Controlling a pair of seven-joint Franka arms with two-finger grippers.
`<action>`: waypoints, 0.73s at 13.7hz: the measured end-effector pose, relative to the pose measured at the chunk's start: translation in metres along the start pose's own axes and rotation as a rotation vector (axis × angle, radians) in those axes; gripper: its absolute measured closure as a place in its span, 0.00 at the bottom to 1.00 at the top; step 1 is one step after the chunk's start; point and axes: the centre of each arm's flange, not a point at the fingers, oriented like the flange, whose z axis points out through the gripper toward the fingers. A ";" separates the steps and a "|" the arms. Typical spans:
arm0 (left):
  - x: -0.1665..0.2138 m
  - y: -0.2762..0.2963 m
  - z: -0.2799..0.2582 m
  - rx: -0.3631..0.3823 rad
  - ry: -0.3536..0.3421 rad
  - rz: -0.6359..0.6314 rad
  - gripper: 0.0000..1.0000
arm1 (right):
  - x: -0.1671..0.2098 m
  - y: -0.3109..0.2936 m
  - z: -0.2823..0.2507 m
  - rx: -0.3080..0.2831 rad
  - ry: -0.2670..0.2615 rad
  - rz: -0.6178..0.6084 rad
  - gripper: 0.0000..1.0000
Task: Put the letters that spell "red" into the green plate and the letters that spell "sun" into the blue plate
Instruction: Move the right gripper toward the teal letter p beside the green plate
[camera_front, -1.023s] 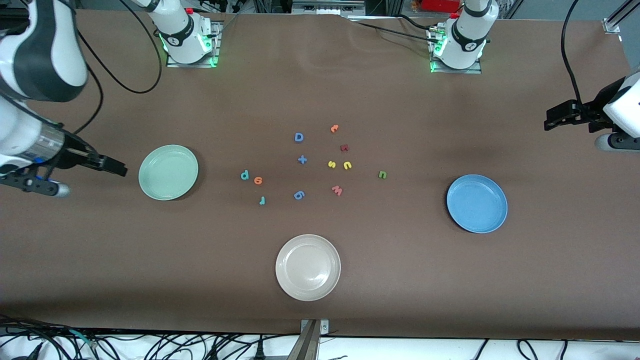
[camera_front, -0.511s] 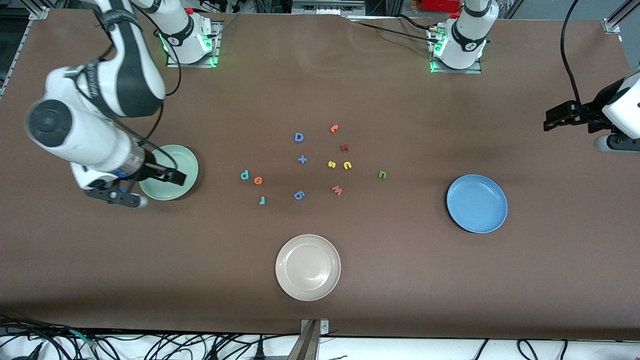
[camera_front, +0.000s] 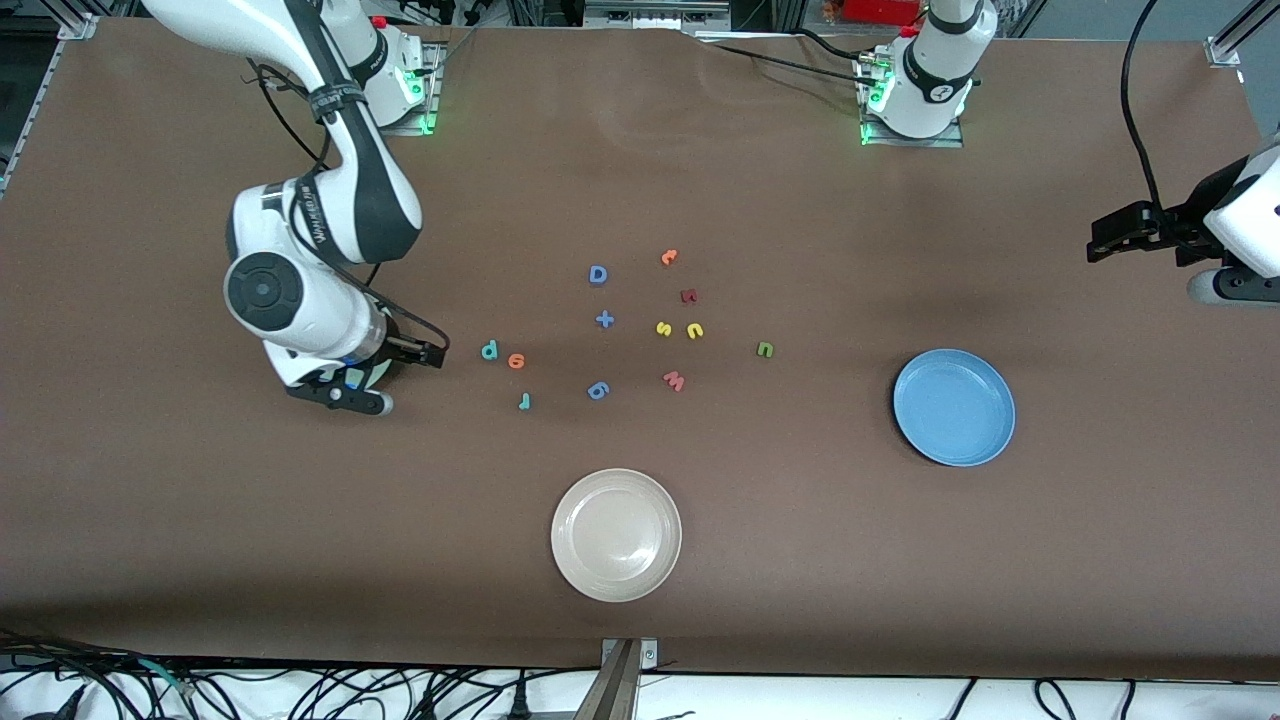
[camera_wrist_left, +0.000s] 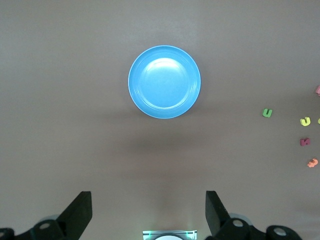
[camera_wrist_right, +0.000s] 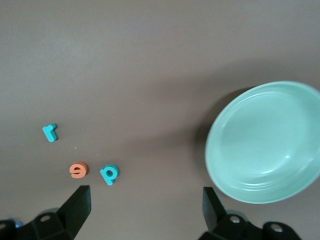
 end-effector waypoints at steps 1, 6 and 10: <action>0.000 0.000 0.000 0.000 0.000 0.000 0.00 | -0.009 -0.008 0.015 0.006 0.003 0.001 0.01; 0.001 0.000 0.001 0.000 -0.002 0.001 0.00 | -0.037 -0.023 0.077 -0.006 -0.026 -0.015 0.01; 0.005 0.004 0.005 0.001 -0.007 0.006 0.00 | -0.042 -0.044 0.096 0.025 0.010 -0.019 0.01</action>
